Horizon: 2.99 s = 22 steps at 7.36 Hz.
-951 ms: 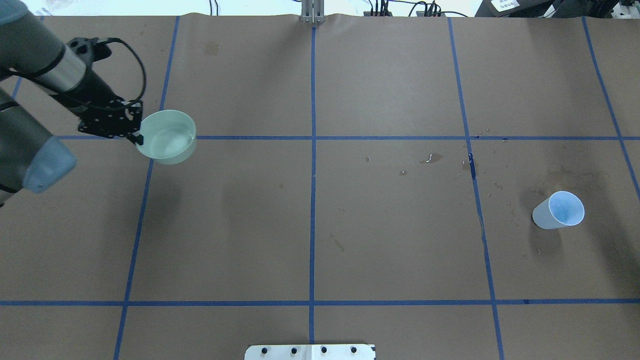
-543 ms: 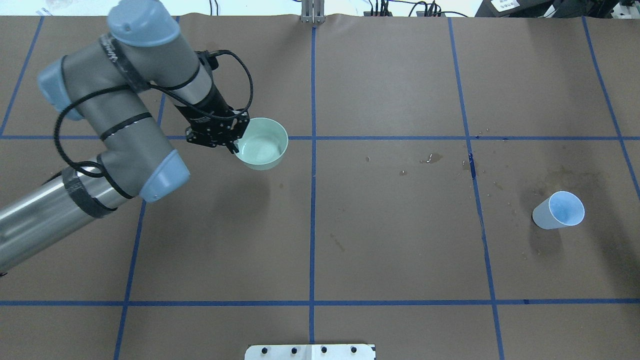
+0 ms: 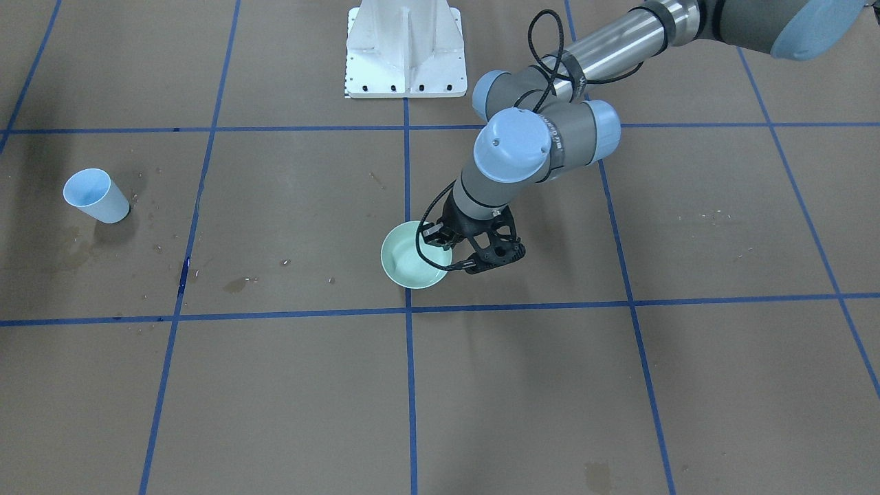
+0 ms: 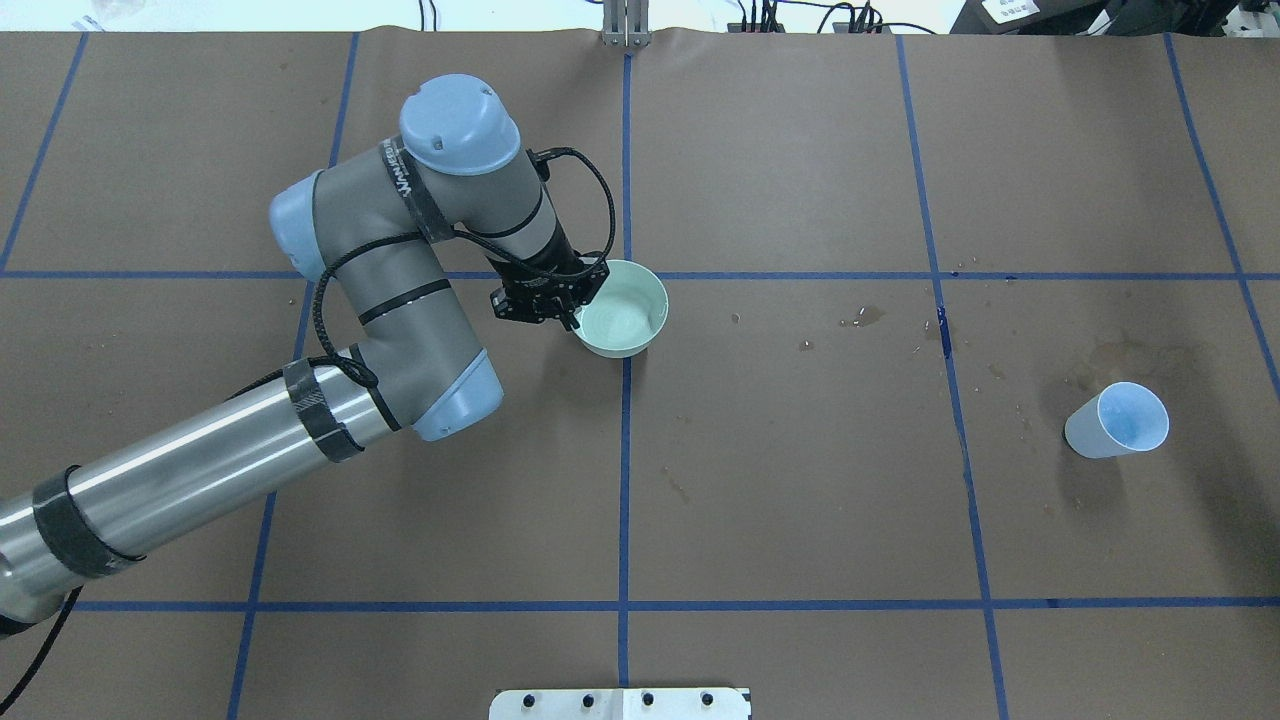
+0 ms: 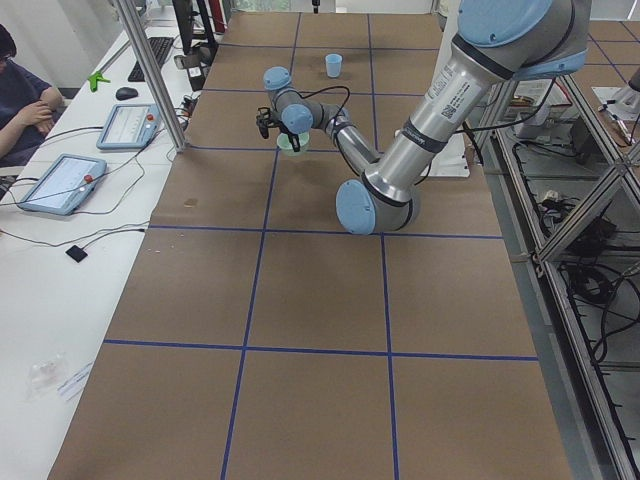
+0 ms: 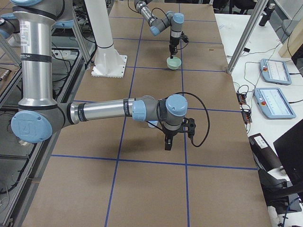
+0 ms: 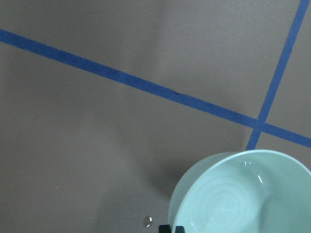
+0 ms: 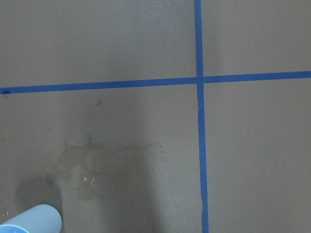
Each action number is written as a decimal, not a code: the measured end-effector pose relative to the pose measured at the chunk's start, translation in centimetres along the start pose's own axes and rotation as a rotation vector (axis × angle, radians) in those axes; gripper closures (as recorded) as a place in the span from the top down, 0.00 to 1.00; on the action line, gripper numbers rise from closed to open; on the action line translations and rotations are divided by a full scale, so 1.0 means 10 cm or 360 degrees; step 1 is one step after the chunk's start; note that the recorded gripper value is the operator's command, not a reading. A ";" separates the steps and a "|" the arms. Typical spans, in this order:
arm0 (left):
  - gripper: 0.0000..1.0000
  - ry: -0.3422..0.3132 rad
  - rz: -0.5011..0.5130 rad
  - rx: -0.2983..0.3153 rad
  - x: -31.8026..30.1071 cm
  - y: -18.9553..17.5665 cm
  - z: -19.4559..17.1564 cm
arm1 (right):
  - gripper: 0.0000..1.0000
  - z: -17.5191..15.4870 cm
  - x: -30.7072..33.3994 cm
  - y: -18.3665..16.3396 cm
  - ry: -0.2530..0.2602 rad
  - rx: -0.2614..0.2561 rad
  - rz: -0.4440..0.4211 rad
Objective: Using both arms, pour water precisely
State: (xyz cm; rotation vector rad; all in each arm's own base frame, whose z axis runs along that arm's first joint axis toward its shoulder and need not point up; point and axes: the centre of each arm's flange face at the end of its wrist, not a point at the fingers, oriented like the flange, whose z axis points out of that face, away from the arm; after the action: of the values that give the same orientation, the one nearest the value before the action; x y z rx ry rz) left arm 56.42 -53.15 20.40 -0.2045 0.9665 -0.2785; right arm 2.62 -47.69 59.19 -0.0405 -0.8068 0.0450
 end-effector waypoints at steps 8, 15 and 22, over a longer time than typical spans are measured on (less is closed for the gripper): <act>1.00 0.0051 -0.0044 0.0132 0.06 -0.28 -0.83 | 1.00 -0.20 -0.36 0.04 -0.0111 0.0053 -0.0097; 1.00 -0.0081 0.0004 0.0251 -0.82 -0.58 -1.52 | 0.99 -0.05 -1.79 1.40 0.0150 0.0317 0.0312; 1.00 -0.0096 -0.0043 0.0308 -1.22 -0.70 -1.64 | 0.99 1.63 -2.54 2.52 0.0365 0.1007 0.0392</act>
State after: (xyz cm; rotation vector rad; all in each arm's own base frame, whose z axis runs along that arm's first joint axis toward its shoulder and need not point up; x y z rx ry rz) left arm 35.18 -56.61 22.90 -0.0486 0.8720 -0.3863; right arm -27.34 -23.60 50.74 0.4466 -0.5268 0.5172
